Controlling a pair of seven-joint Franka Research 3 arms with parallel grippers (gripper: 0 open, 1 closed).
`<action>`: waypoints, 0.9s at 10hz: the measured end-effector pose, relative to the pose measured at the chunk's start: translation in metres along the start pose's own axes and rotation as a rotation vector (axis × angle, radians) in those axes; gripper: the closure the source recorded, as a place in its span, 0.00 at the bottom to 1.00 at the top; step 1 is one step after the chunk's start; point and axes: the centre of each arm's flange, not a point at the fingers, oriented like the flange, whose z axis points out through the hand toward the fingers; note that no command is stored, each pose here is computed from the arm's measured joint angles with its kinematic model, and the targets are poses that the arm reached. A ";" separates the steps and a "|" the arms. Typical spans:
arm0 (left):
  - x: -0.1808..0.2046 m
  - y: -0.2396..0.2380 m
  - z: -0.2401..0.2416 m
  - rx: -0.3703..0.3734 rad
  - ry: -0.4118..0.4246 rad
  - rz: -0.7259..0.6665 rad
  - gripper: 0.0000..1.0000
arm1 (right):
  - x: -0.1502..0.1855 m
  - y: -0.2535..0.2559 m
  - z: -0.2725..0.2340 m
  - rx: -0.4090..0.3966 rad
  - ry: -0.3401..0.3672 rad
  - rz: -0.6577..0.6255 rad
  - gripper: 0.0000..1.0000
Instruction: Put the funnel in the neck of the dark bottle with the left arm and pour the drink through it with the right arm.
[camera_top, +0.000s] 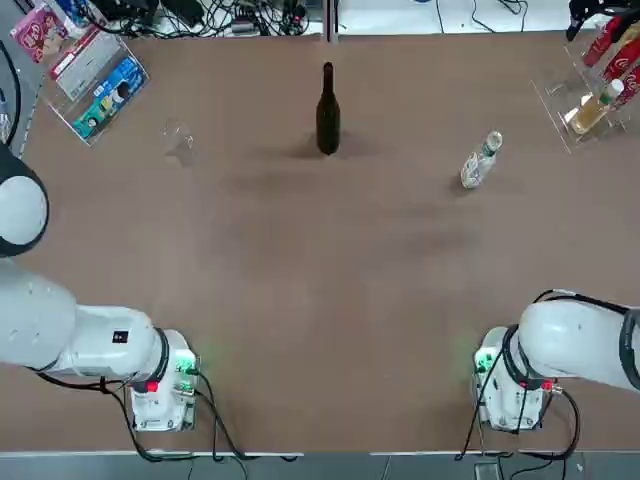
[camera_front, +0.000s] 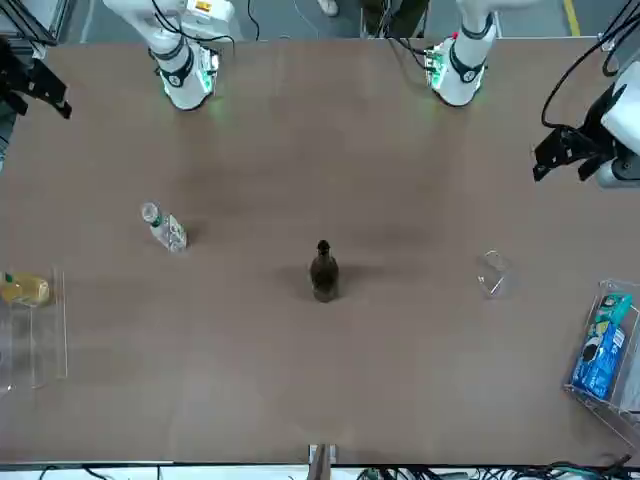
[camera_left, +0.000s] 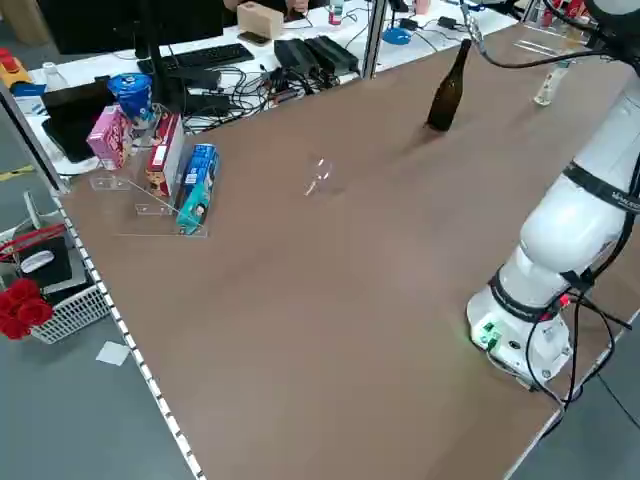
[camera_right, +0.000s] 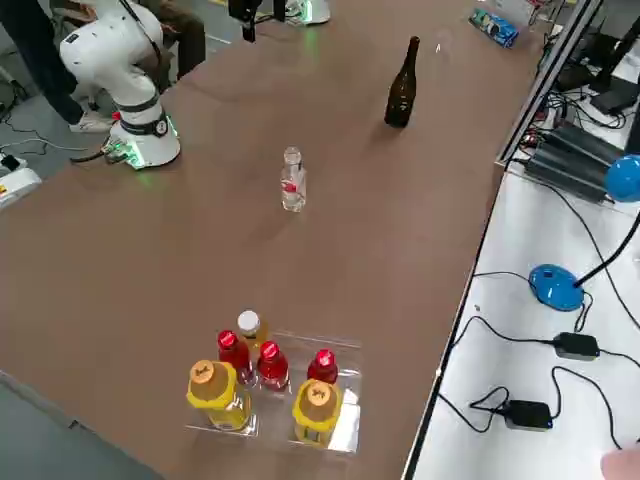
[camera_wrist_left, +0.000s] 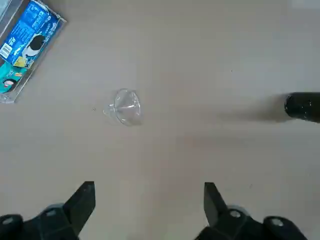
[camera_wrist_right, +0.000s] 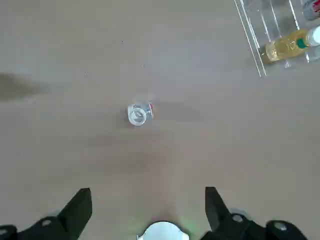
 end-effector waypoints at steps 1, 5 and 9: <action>0.000 0.000 0.000 0.000 0.000 0.000 0.04 | 0.000 0.000 0.000 0.000 0.000 0.000 0.00; 0.000 -0.003 0.001 0.008 -0.002 0.011 0.04 | 0.002 0.002 0.001 0.000 0.011 0.004 0.00; 0.013 -0.008 0.045 0.083 -0.102 0.035 0.04 | 0.002 -0.003 0.001 -0.003 0.010 -0.005 0.00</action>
